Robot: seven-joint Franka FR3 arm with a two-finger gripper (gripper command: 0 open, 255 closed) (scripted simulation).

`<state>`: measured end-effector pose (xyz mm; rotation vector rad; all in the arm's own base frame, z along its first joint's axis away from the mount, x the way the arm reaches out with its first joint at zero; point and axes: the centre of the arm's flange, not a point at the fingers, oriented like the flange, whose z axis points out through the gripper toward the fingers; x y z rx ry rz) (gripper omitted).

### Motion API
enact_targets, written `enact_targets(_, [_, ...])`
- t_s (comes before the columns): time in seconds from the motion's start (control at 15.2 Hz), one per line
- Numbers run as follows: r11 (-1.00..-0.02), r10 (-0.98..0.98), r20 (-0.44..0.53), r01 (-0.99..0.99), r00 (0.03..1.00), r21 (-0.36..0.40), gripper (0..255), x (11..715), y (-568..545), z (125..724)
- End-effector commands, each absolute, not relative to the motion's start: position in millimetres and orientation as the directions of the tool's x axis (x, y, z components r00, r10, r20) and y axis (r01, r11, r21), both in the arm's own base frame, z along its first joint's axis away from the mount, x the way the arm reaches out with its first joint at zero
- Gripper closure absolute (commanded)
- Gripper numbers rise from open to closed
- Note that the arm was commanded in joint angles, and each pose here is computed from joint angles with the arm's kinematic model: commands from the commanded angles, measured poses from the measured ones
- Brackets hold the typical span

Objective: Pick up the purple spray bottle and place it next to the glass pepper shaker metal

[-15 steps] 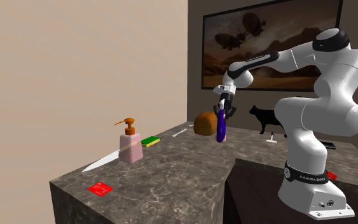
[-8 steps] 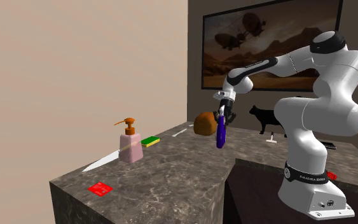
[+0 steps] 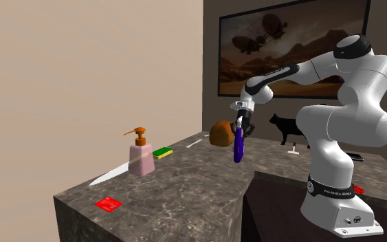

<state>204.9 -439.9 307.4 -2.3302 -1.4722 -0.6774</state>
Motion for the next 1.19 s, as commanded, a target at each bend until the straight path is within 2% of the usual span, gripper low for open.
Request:
enact_targets(0.0, [-0.428,0.761,0.538,0.904,0.363,-0.004,255,204.9,-439.6,307.0])
enact_targets(0.07, [-0.428,0.761,0.538,0.904,0.363,-0.004,0,204.8,-439.6,307.0])
enact_targets(0.4, [-0.428,0.761,0.538,0.904,0.363,-0.004,0,204.9,-439.6,307.0])
enact_targets(0.66, [-0.428,0.761,0.538,0.904,0.363,-0.004,0,193.5,-464.0,349.1])
enact_targets(1.12, [-0.428,0.761,0.538,0.904,0.363,-0.004,0,193.5,-464.0,349.1])
